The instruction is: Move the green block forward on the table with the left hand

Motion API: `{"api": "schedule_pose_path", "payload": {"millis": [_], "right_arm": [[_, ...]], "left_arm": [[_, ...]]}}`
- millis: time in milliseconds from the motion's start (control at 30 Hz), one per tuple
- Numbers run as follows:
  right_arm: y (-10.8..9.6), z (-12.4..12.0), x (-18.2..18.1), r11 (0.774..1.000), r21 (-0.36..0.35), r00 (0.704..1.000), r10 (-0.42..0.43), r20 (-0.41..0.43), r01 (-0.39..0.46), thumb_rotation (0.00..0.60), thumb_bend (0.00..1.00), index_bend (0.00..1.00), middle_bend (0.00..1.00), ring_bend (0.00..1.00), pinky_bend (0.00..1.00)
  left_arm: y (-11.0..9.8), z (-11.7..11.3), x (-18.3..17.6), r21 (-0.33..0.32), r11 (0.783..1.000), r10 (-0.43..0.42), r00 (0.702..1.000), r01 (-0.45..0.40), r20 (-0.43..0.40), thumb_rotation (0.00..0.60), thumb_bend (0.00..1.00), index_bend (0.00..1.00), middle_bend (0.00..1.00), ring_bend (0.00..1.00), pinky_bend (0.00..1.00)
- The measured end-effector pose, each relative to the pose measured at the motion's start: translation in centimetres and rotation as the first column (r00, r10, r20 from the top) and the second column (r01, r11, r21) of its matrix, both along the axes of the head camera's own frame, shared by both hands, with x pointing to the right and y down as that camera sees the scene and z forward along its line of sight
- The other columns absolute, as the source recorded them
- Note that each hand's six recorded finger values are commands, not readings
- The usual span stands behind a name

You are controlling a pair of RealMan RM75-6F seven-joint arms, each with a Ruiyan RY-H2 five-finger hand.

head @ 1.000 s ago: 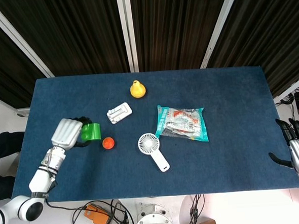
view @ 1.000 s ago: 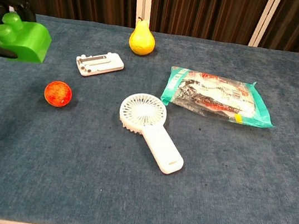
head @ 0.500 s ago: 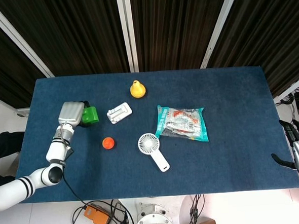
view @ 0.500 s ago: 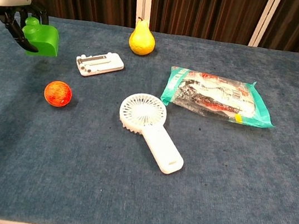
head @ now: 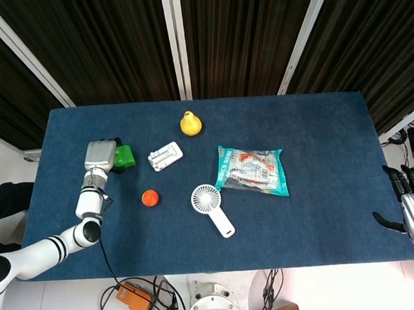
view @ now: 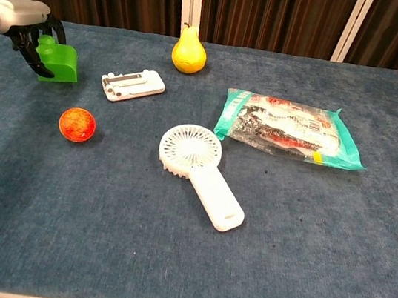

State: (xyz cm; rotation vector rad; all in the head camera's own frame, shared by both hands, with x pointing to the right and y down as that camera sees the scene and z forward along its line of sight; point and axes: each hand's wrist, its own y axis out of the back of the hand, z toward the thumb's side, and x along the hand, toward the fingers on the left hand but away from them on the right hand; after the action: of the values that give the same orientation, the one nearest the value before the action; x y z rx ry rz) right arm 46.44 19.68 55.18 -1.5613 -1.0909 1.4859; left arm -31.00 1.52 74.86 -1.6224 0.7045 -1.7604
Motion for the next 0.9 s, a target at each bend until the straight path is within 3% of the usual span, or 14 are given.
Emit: {"api": "schedule_pose_path", "payload": {"millis": [100,333,533,767,900], "right_arm": [[0.0,0.0,0.1,1.000,0.001,1.000,0.002,0.000,-0.002,0.600,0.33,0.03,0.18,0.00,0.09],[0.0,-0.3,0.4,1.000,0.007,1.000,0.005,0.003,-0.005,0.600,0.33,0.03,0.18,0.00,0.09],[0.2,-0.3,1.1,1.000,0.001,1.000,0.007,-0.006,-0.007,0.600,0.33,0.03,0.18,0.00,0.09],[0.2,-0.2,1.2,1.000,0.009,1.000,0.000,0.009,0.000,0.600,0.33,0.03,0.18,0.00,0.09],[0.2,-0.2,0.8,1.000,0.015,1.000,-0.019,0.025,0.018,0.600,0.33,0.04,0.18,0.00,0.09]], "left_arm": [[0.1,-0.3,0.1,-0.004,1.000,0.006,1.000,-0.006,-0.003,0.600,0.02,0.00,0.05,0.06,0.28],[0.6,-2.5,0.0,0.012,1.000,0.002,0.998,-0.002,-0.065,0.600,0.02,0.00,0.04,0.05,0.22],[2.2,-6.7,-3.4,0.117,0.992,-0.029,0.996,0.038,-0.080,0.600,0.02,0.00,0.04,0.02,0.12],[6.8,-12.1,-8.3,0.283,0.958,-0.029,0.997,0.049,-0.075,0.600,0.02,0.00,0.04,0.00,0.05],[11.1,-15.0,-10.6,0.345,0.938,-0.009,0.997,0.034,-0.072,0.600,0.01,0.00,0.02,0.00,0.04]]}}
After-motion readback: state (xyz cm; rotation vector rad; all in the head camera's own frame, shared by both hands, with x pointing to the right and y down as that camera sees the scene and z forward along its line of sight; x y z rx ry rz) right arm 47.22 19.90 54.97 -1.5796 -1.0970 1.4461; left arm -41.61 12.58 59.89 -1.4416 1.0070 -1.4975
